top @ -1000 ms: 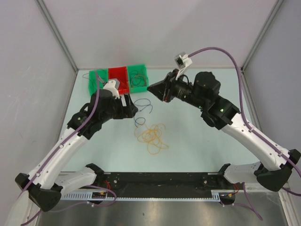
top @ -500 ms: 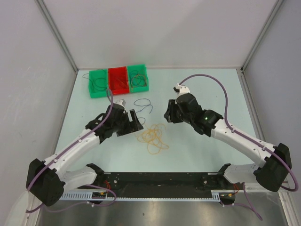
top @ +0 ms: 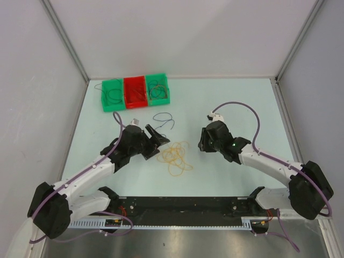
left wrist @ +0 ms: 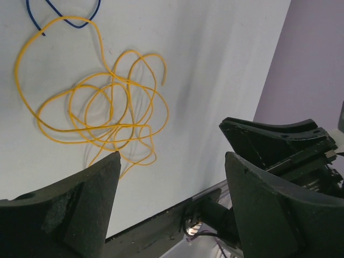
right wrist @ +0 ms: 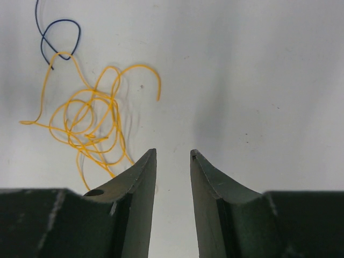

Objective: Untangle the cables
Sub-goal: Untie the cable.

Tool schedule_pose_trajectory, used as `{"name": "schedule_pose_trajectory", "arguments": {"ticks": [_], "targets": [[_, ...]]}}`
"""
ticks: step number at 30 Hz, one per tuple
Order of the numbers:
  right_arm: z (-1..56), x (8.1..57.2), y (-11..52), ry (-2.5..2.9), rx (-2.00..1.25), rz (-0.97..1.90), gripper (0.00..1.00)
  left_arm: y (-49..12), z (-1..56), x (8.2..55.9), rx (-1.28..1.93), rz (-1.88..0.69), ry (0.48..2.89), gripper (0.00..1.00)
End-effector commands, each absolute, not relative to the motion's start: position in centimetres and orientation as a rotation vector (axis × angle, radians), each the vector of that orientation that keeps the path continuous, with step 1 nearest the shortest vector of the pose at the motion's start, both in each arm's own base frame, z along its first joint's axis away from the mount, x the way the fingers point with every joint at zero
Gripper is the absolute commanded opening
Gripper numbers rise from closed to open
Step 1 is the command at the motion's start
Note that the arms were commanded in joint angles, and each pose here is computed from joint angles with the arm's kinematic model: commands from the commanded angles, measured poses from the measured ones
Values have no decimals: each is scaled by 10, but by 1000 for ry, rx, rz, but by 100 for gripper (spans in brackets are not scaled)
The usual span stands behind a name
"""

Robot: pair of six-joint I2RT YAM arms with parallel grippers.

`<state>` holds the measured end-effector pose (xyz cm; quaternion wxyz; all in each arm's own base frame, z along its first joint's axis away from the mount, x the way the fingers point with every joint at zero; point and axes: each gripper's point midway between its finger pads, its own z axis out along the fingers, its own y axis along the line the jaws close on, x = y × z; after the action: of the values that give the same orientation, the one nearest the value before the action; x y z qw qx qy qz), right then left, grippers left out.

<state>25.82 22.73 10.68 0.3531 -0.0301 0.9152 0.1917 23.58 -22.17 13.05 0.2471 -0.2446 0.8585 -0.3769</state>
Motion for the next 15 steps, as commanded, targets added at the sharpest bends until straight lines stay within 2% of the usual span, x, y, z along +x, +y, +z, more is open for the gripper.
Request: {"name": "schedule_pose_trajectory", "arguments": {"ticks": [1,15], "targets": [[107,278,228,2285,-17,529,36,-242,149,243,-758,-1143,2281,83],[68,286,223,2316,8,626,38,-258,113,250,-811,-1098,2353,80]]}}
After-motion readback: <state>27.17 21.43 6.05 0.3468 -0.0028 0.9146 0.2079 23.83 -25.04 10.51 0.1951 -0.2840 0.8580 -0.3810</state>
